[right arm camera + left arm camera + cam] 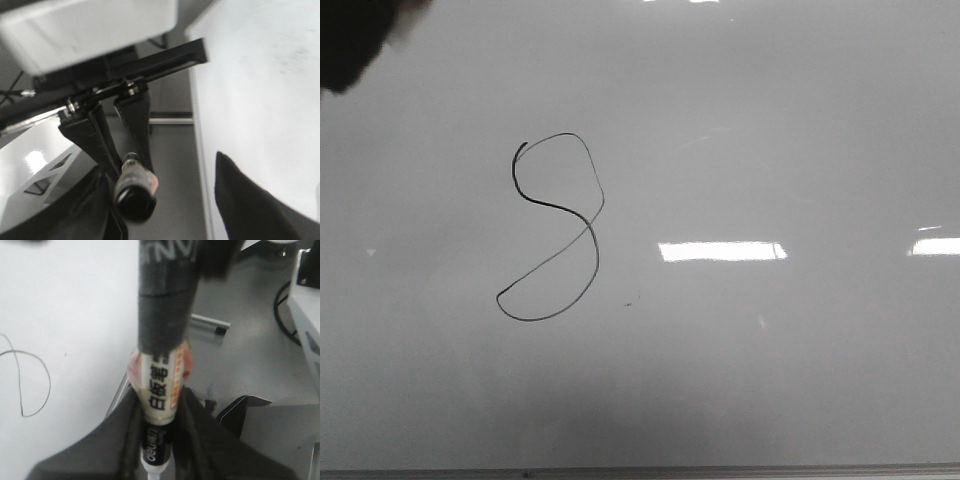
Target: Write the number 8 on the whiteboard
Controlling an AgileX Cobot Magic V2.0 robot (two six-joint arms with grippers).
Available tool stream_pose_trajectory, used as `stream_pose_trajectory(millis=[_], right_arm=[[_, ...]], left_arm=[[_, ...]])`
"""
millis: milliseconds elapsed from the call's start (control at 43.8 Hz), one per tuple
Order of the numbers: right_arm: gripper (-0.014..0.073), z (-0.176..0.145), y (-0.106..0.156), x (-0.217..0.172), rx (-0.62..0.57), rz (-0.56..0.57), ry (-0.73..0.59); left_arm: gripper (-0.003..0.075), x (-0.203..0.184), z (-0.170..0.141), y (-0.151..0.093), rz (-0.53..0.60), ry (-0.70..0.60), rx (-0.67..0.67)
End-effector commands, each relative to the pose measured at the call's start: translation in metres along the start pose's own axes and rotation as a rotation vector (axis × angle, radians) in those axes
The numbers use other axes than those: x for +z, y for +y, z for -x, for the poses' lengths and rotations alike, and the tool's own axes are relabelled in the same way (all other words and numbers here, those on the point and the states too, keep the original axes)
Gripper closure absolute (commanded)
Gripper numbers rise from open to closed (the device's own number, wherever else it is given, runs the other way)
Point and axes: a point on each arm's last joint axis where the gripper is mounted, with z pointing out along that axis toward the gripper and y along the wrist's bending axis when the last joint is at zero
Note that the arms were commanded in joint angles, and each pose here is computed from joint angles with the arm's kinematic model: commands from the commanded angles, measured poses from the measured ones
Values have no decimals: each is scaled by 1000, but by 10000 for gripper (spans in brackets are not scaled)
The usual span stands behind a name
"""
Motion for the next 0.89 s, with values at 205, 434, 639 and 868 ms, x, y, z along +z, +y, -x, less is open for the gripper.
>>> stream_pose_trajectory(millis=[205,434,639,868], right_arm=[[133,-41,14,-68,190,-305,-105],[133,-114,47,-83,374,-573,-201],[302,-170,72,-85,565,-788,-388],[622,-191,85,-81,544,-823,-422]], left_arm=[[741,18,-6,50,342,139,-338],[741,3,-35,111,595,195,-561],[741,-10,-72,162,791,167,-735],[741,0,-120,191,867,163,-871]])
